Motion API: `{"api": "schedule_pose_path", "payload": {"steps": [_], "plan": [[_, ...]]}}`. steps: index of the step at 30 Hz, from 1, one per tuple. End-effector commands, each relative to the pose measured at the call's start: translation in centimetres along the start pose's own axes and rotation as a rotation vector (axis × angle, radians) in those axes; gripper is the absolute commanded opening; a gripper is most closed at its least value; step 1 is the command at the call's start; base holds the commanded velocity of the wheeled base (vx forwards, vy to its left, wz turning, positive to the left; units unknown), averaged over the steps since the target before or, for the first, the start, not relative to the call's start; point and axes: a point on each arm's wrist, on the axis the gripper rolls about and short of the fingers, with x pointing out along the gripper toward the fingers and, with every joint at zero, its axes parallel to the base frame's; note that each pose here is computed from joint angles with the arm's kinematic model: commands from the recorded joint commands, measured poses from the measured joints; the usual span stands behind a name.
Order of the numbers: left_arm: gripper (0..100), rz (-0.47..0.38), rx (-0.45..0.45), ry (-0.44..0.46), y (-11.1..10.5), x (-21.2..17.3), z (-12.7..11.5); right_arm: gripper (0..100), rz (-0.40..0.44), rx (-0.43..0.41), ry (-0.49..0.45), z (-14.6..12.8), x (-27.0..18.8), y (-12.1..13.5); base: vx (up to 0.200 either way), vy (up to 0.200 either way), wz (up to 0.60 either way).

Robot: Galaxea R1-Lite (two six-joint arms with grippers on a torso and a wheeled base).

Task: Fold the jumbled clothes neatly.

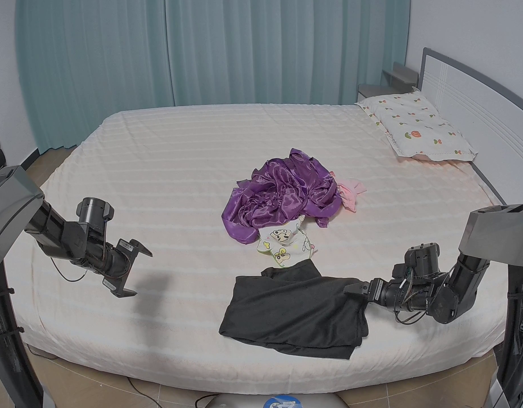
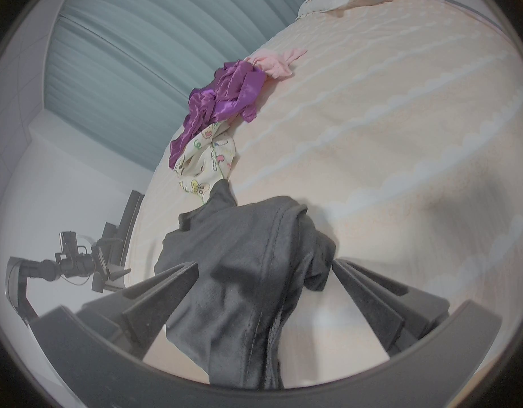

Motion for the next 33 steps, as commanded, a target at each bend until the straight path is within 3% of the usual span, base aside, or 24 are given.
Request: {"api": "schedule_pose_path", "payload": {"steps": [1,2,14,19,20,28,33], "plan": [[100,0.001,-0.001,0.000,0.0,0.1,0.0,100,0.006,0.029,-0.015,0.4,0.9,0.1,0.000,0.000,0.00],[100,0.001,-0.001,0.000,0.0,0.1,0.0,0,0.013,0.042,-0.024,0.7,1.3,0.3,0.000,0.000,0.00],[100,0.001,-0.001,0.000,0.0,0.1,0.0,0,0.009,0.120,-0.055,1.3,1.3,0.2,0.000,0.000,0.00],[100,0.001,-0.001,0.000,0.0,0.1,0.0,0,-0.005,0.139,-0.113,1.8,1.2,-0.3,0.000,0.000,0.00],[100,0.001,-0.001,0.000,0.0,0.1,0.0,100,0.008,0.132,-0.122,1.6,1.3,-0.2,0.000,0.000,0.00],[100,0.005,0.003,0.006,0.1,0.2,-0.2,100,0.023,0.108,-0.125,0.4,0.5,-0.4,0.000,0.000,0.00],[100,0.005,0.004,0.007,0.0,0.2,-0.2,100,-0.003,0.057,-0.094,-0.9,-2.5,-0.2,-0.080,0.000,0.00]]}}
